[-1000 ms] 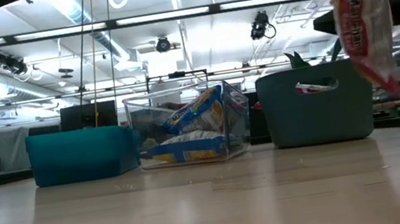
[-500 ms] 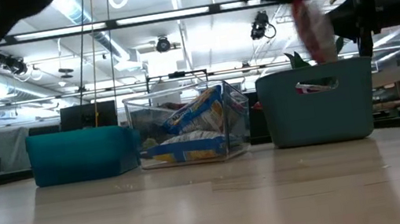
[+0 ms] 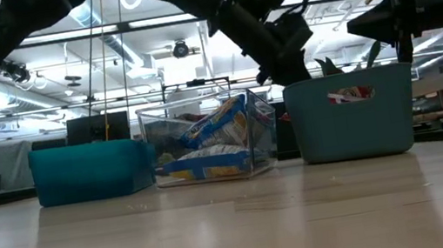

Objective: Sort Maruchan noodles
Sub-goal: Put the red noodle pack into the dark green bin, then return to Home Position

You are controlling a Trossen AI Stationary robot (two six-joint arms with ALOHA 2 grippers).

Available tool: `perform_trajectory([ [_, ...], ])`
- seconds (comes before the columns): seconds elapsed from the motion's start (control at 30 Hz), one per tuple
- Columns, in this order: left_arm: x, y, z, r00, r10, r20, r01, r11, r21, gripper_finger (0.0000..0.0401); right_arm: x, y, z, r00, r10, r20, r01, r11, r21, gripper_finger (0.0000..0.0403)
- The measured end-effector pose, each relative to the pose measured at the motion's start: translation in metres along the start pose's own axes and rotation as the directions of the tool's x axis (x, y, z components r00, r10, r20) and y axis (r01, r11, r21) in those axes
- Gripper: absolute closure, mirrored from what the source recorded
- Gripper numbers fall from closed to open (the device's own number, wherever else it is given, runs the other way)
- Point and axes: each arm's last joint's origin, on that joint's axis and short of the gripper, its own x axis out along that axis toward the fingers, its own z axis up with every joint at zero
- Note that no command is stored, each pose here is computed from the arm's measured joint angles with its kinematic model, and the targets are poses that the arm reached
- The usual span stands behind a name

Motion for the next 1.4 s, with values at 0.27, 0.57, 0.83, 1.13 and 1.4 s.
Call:
perform_trajectory([
  [0.27,-0.029,-0.031,0.015,0.994,0.084,-0.071,-0.075,0.99,0.119,0.0223,0.0,0.0,0.0,1.0,0.0,-0.001,0.0,1.0,0.0,0.0353],
  [0.57,-0.078,-0.049,0.004,0.95,0.156,-0.271,-0.115,0.981,0.159,0.0204,0.0,0.0,0.0,1.0,0.0,-0.001,0.0,1.0,0.0,0.0353],
  [0.83,-0.116,-0.065,-0.053,0.958,0.187,-0.218,-0.165,0.98,0.113,0.0272,0.0,0.0,0.0,1.0,0.0,0.0,0.0,1.0,0.0,0.0353],
  [1.13,-0.184,-0.075,-0.128,0.988,0.116,0.103,-0.105,0.989,-0.103,0.0286,0.0,0.0,0.0,1.0,0.0,0.0,0.0,1.0,0.0,0.0353],
  [1.4,-0.208,-0.082,-0.202,0.948,0.044,0.317,0.006,0.988,-0.154,0.0287,0.0,0.0,0.0,1.0,0.0,-0.002,0.0,1.0,0.0,0.0353],
])
